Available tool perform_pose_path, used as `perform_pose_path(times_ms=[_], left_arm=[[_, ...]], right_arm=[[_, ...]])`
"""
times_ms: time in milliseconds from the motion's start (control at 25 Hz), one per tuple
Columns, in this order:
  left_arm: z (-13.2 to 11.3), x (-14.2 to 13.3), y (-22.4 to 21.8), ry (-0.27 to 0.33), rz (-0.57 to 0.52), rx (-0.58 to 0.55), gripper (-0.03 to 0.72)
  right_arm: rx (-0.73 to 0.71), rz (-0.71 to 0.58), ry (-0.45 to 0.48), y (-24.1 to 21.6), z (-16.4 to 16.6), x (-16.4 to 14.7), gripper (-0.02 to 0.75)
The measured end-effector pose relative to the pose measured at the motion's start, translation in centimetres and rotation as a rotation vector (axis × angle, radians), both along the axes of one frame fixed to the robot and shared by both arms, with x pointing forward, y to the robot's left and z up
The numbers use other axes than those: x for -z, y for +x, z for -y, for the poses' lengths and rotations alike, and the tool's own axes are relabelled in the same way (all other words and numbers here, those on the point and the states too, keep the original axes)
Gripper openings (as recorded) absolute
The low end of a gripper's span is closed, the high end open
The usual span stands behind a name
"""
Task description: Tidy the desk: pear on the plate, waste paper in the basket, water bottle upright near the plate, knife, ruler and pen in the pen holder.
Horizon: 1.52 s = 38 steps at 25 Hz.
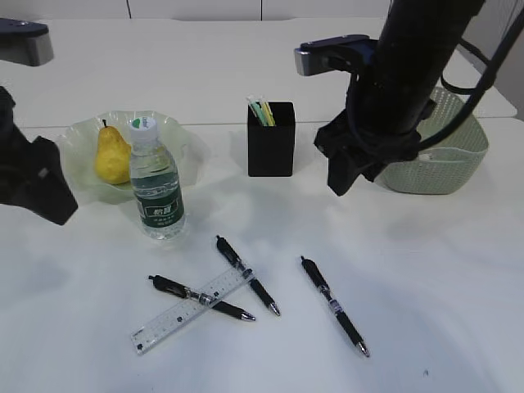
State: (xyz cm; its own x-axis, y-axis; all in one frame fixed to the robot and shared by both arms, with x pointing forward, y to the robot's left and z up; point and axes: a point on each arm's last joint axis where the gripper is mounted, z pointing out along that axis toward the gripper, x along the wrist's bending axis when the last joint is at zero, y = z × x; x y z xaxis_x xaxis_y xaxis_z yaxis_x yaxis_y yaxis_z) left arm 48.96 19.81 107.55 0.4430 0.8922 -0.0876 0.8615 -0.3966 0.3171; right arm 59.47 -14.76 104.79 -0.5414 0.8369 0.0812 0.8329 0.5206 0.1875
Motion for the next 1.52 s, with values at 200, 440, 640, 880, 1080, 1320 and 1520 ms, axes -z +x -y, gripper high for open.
perform_pose_path(times_ms=[200,440,640,880,1080,1320,1520], left_arm=[[3.4,-0.2,-1.1,-0.012,0.054,0.135,0.528],[7.5,0.3,-2.3,-0.032,0.112,0.280,0.528],[10.5,1.5,-1.0,0.018,0.100,0.352,0.528],[13.4,2.9,1.7,0.078,0.069,0.391,0.528],[15.4,4.6,3.3,0.099,0.037,0.408,0.528],[16.2,7.7,4.2,0.140,-0.029,0.414,0.528],[16.5,9.7,4.7,0.170,-0.062,0.419,0.528]], right_arm=[[0.034,-0.025,0.014,0.2,2.2,0.5,0.400],[0.054,-0.017,0.018,0.5,3.1,0.2,0.400],[0.053,-0.010,0.023,0.4,3.1,0.0,0.400],[0.053,-0.010,0.023,0.4,3.1,0.0,0.400],[0.053,-0.010,0.023,0.4,3.1,0.0,0.400],[0.053,-0.009,0.021,0.4,3.1,0.0,0.399],[0.054,-0.006,0.011,0.4,3.2,0.0,0.400]])
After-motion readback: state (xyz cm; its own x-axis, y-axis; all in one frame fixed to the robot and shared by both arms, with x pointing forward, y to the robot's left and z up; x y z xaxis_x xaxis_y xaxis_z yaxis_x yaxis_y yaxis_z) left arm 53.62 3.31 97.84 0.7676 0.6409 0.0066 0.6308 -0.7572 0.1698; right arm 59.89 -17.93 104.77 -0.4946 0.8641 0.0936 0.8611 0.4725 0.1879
